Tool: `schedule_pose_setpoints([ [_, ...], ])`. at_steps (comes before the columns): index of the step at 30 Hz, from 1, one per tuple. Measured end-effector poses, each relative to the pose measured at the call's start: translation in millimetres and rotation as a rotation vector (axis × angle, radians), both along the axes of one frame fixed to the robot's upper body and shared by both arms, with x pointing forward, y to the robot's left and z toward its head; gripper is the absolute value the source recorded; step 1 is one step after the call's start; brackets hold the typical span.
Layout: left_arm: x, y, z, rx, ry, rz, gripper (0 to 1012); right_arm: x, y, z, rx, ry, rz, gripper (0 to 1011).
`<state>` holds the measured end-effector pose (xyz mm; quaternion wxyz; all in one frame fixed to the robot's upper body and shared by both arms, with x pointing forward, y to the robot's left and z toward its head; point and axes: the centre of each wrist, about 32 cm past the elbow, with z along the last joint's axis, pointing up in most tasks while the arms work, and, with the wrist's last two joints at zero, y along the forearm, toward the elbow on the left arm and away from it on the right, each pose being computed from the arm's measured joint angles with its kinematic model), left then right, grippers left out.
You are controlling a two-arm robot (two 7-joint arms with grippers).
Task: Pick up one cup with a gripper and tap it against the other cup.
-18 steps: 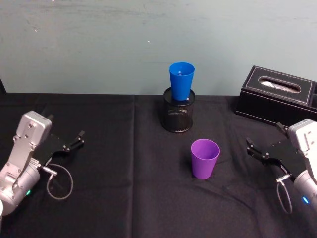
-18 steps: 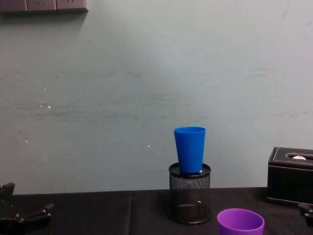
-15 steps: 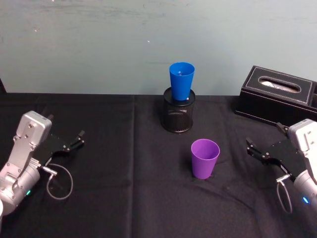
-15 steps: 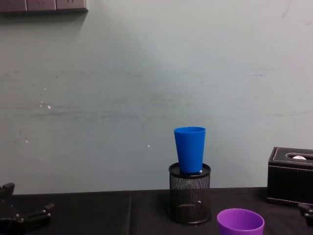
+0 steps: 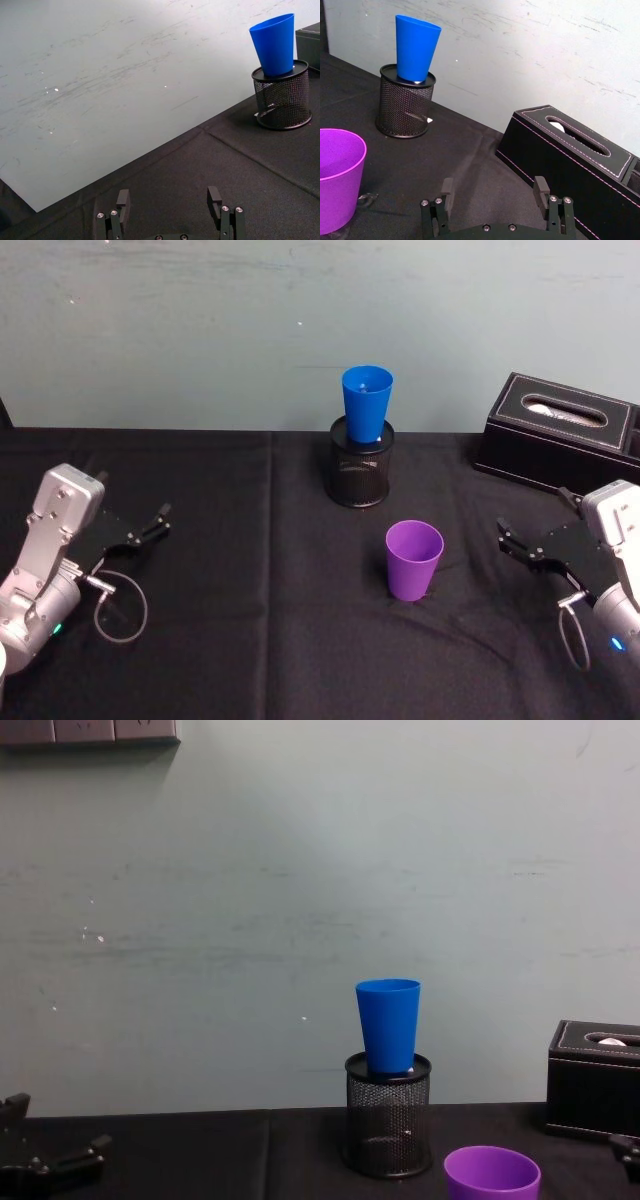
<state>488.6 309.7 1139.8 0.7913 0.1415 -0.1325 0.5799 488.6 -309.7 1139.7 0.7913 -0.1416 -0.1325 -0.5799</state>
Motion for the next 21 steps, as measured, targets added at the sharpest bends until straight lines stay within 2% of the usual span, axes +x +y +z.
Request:
schedule_pose_setpoints([
  [21, 0.0, 0.0, 0.0, 0.0, 0.0, 0.0, 1011, -0.1, -0.4, 0.6, 0.004, 0.0, -0.001, 1003],
])
